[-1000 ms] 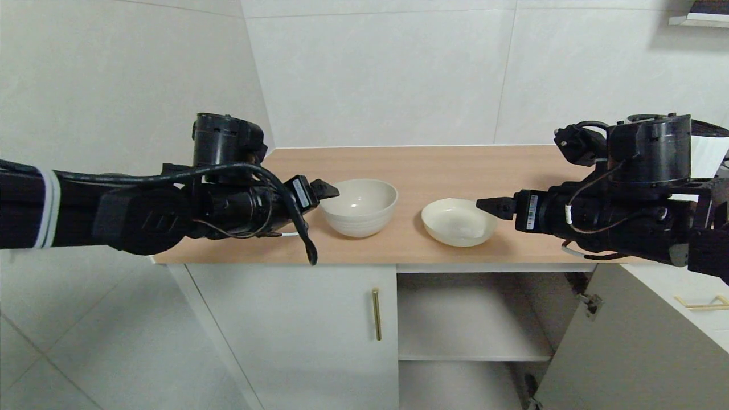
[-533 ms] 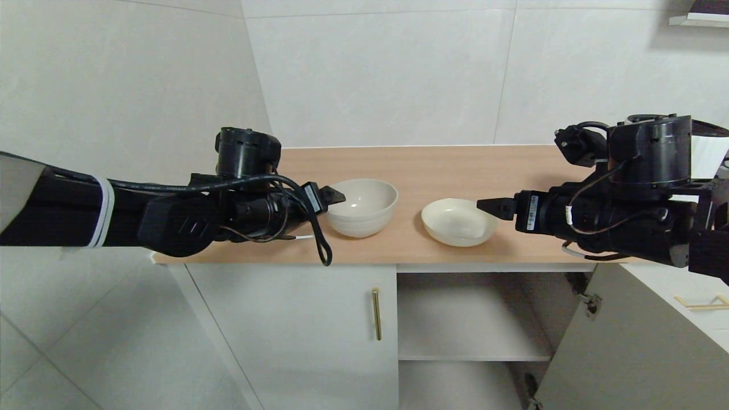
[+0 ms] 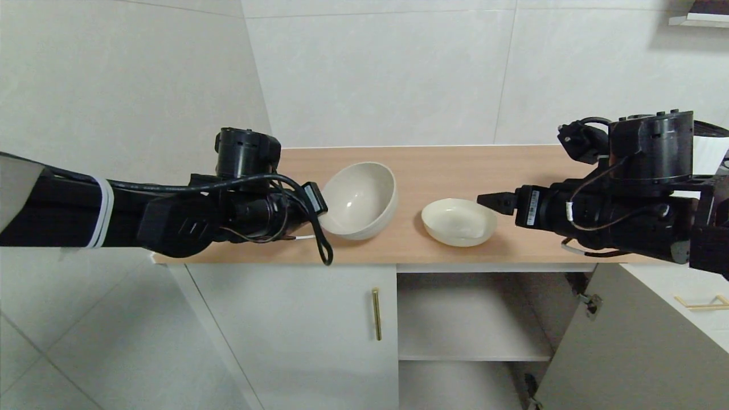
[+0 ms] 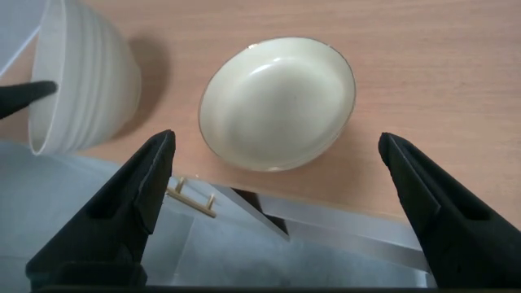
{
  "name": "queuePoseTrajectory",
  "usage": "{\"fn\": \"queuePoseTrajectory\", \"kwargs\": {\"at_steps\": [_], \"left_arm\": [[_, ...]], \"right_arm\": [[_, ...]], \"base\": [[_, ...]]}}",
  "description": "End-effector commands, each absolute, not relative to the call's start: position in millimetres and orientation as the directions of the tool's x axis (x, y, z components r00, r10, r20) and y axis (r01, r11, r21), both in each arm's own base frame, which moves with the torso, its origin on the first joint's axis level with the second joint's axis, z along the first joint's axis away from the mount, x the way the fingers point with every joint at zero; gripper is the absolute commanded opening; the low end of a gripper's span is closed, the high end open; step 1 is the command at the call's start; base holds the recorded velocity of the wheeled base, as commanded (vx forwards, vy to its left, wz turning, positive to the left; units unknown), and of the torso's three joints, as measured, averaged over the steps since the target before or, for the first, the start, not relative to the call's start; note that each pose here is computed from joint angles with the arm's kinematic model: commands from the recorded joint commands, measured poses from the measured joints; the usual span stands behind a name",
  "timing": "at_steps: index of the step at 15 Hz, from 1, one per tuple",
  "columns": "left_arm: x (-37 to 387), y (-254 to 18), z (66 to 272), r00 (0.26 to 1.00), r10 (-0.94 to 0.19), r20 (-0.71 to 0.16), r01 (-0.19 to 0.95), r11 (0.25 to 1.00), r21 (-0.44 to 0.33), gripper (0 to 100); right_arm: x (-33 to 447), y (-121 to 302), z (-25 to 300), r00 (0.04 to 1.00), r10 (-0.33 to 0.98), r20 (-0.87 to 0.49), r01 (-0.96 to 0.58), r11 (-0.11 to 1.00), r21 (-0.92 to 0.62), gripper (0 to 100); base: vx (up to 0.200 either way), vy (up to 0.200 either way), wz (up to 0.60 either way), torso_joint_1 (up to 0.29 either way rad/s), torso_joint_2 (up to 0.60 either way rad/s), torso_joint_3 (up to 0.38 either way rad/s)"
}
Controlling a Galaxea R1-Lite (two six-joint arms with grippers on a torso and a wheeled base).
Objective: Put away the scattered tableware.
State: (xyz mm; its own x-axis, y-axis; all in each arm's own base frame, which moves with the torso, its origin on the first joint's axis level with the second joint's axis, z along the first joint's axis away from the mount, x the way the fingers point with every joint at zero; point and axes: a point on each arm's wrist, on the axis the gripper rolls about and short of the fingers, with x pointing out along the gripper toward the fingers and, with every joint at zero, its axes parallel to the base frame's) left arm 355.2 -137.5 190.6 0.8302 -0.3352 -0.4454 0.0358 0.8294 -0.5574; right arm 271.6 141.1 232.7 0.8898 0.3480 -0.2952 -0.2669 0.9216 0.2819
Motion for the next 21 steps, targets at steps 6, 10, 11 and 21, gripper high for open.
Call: {"fn": "queuePoseTrajectory", "kwargs": {"at_steps": [6, 10, 11, 21], "left_arm": [[334, -131, 208, 0.821, -0.394, -0.413, 0.096, 0.808, -0.581, 0], [328, -130, 212, 0.809, -0.427, -0.404, 0.123, 0.795, -0.594, 0], [328, -130, 212, 0.809, -0.427, -0.404, 0.123, 0.795, -0.594, 0], [322, -129, 218, 0.813, -0.433, -0.389, 0.135, 0.791, -0.597, 0]], "right_arm": [[309, 157, 210, 0.922, 0.169, -0.349, -0.097, 0.972, 0.213, 100], [335, 167, 187, 0.928, 0.035, -0.371, 0.027, 0.987, 0.161, 100], [338, 169, 182, 0.925, 0.024, -0.379, 0.037, 0.988, 0.152, 100], [350, 174, 168, 0.917, 0.017, -0.398, 0.043, 0.989, 0.140, 100]], "base": [[0.000, 0.000, 0.00, 0.000, 0.00, 0.000], [0.000, 0.000, 0.00, 0.000, 0.00, 0.000], [0.000, 0.000, 0.00, 0.000, 0.00, 0.000], [0.000, 0.000, 0.00, 0.000, 0.00, 0.000]]}}
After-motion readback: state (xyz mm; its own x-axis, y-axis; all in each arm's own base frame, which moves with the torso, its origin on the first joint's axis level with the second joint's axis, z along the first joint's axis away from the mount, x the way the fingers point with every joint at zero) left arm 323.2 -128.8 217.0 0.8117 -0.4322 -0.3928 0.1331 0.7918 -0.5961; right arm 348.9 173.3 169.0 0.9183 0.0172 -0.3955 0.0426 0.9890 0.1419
